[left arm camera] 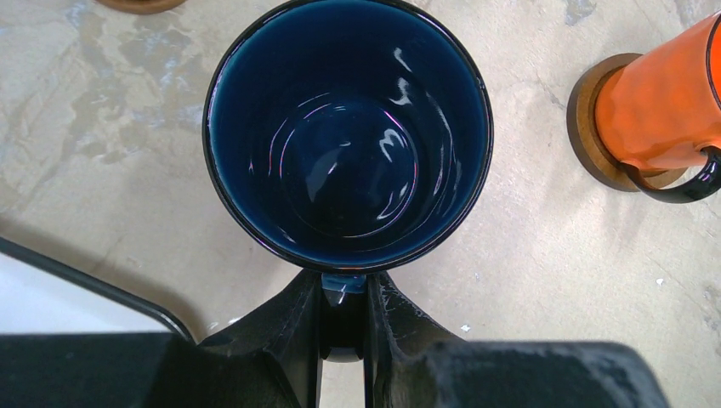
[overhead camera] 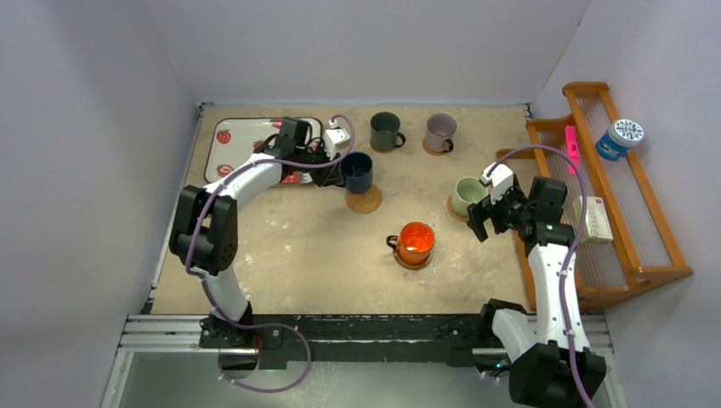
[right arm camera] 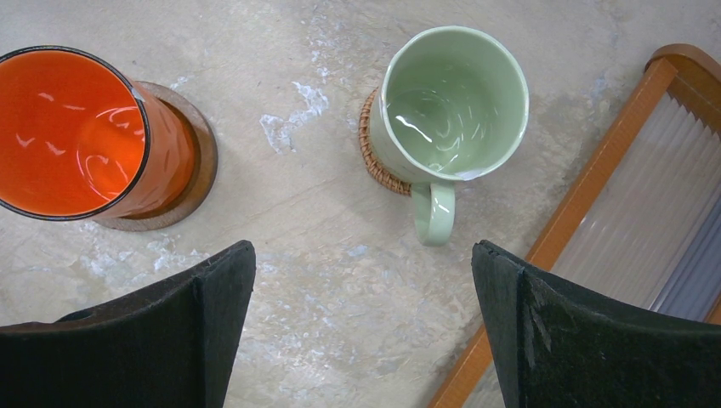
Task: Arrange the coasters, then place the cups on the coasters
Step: Place the cup on the coaster.
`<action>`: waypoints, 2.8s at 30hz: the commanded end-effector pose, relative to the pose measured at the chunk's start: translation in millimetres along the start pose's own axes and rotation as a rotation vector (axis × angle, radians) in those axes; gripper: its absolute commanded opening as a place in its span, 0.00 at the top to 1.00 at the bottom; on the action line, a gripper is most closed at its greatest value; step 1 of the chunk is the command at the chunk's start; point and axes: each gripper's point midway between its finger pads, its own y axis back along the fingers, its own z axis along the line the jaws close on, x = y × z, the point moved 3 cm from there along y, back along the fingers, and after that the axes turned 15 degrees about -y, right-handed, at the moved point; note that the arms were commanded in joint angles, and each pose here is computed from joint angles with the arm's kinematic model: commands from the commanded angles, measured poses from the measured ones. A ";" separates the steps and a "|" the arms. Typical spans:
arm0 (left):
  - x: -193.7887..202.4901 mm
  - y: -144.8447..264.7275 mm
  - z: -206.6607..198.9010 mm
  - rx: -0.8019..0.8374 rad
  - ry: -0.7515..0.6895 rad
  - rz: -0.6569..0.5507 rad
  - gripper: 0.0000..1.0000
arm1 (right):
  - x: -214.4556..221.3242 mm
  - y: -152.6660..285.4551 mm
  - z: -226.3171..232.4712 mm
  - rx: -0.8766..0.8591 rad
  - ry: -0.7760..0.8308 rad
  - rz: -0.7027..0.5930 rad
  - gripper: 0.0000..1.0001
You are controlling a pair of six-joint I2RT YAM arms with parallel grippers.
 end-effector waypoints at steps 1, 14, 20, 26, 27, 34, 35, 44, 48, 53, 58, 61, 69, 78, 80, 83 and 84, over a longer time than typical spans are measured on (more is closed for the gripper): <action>-19.6 -7.9 -1.0 0.017 -0.057 -0.075 1.00 | 2.1 0.2 3.4 -0.016 0.009 -0.007 0.01; -8.7 -23.1 -7.9 0.033 -0.042 -0.056 1.00 | 2.3 0.1 3.4 -0.017 0.009 -0.006 0.01; -7.4 -23.2 -7.5 -0.001 -0.062 -0.051 1.00 | 2.6 -0.3 3.0 -0.016 0.010 -0.007 0.01; -5.7 -24.6 -7.6 -0.014 -0.065 -0.046 1.00 | 2.6 -1.7 1.8 -0.016 0.008 -0.003 0.01; -5.9 -25.0 -7.4 -0.017 -0.065 -0.046 1.00 | 2.4 -1.6 2.3 -0.019 0.008 -0.003 0.01; -3.5 -26.3 -7.3 -0.044 -0.065 -0.038 1.00 | 2.6 -1.9 2.1 -0.018 0.011 -0.004 0.01; -2.9 -26.3 -7.2 -0.049 -0.064 -0.036 1.00 | 2.5 -1.8 2.1 -0.018 0.011 -0.004 0.01; -5.9 -22.4 -7.5 -0.077 -0.073 -0.047 1.00 | 3.0 -1.4 3.1 -0.023 0.015 -0.005 0.01; -7.9 -19.8 -6.6 -0.097 -0.077 -0.055 1.00 | 3.5 -1.8 3.2 -0.024 0.015 -0.004 0.01; -12.4 -15.3 -8.6 -0.122 -0.066 -0.083 1.00 | 3.4 -0.3 4.6 -0.026 0.018 -0.008 0.01; -12.2 -10.7 -6.8 -0.172 -0.067 -0.095 1.00 | 3.0 -0.2 4.4 -0.024 0.023 -0.012 0.01; -10.9 -9.0 -8.3 -0.186 -0.063 -0.104 1.00 | 3.8 -0.2 5.3 -0.028 0.022 -0.009 0.01; -15.0 -13.9 -9.1 -0.171 -0.053 -0.125 1.00 | 3.8 1.0 6.2 -0.025 0.028 -0.016 0.01; -17.7 -20.0 -13.1 -0.167 -0.066 -0.123 1.00 | 4.6 -0.2 5.7 -0.027 0.026 -0.013 0.01; -18.6 -21.8 -14.2 -0.165 -0.070 -0.122 1.00 | 4.3 0.0 5.8 -0.027 0.027 -0.015 0.01; -19.4 -23.7 -15.4 -0.168 -0.078 -0.119 1.00 | 4.3 0.0 5.8 -0.027 0.027 -0.015 0.01; -19.7 -24.1 -15.3 -0.171 -0.081 -0.117 1.00 | 4.6 -0.1 6.0 -0.028 0.027 -0.014 0.01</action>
